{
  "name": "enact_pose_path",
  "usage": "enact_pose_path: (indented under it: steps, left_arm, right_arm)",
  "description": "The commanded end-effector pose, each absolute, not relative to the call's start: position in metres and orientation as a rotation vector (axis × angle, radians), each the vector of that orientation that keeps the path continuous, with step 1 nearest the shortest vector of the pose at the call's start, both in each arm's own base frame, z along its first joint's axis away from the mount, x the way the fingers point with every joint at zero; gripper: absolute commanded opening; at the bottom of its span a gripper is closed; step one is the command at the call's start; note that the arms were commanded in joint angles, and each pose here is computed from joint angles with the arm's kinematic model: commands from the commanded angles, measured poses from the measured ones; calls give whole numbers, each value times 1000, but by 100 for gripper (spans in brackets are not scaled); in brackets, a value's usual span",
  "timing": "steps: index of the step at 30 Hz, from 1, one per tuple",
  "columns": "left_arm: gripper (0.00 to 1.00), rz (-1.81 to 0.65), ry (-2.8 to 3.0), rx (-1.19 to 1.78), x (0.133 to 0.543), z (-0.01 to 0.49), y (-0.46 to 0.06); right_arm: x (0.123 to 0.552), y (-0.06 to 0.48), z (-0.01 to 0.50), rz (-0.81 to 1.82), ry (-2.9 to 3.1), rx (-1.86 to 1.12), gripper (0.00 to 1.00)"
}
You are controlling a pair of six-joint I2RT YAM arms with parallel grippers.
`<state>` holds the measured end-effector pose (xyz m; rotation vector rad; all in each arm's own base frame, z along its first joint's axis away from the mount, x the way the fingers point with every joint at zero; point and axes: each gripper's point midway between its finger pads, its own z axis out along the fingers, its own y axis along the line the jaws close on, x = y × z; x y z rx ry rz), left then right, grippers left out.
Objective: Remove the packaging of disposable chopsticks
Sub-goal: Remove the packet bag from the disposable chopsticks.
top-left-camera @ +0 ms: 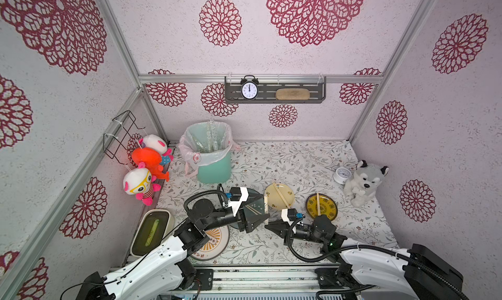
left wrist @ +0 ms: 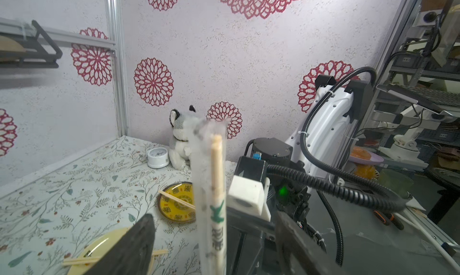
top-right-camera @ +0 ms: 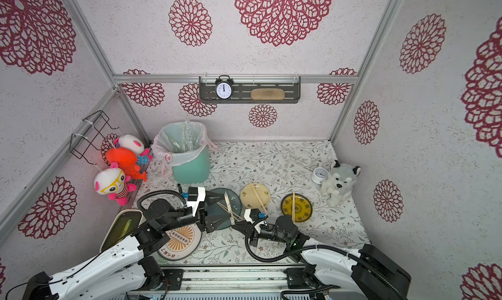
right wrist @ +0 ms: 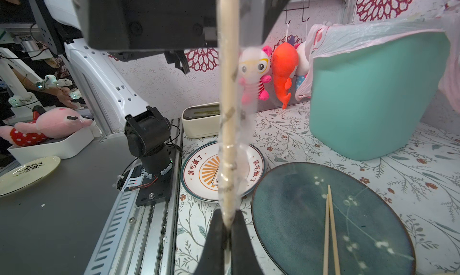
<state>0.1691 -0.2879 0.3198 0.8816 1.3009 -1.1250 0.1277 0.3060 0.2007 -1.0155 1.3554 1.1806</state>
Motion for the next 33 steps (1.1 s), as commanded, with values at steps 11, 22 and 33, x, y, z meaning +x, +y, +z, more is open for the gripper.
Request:
enact_pose_path:
  steps: [11,22,33]
  left_arm:
    - [28,-1162,1209,937,175,356,-300]
    - [14,-1277,1263,950,167,311,-307]
    - [7,-1352,1439,937,157,227,-320]
  right_arm:
    - [123,303,209,1184,1302,-1002,0]
    - [121,302,220,1182,1267,-999,0]
    - [126,303,236,1157,1224,-976,0]
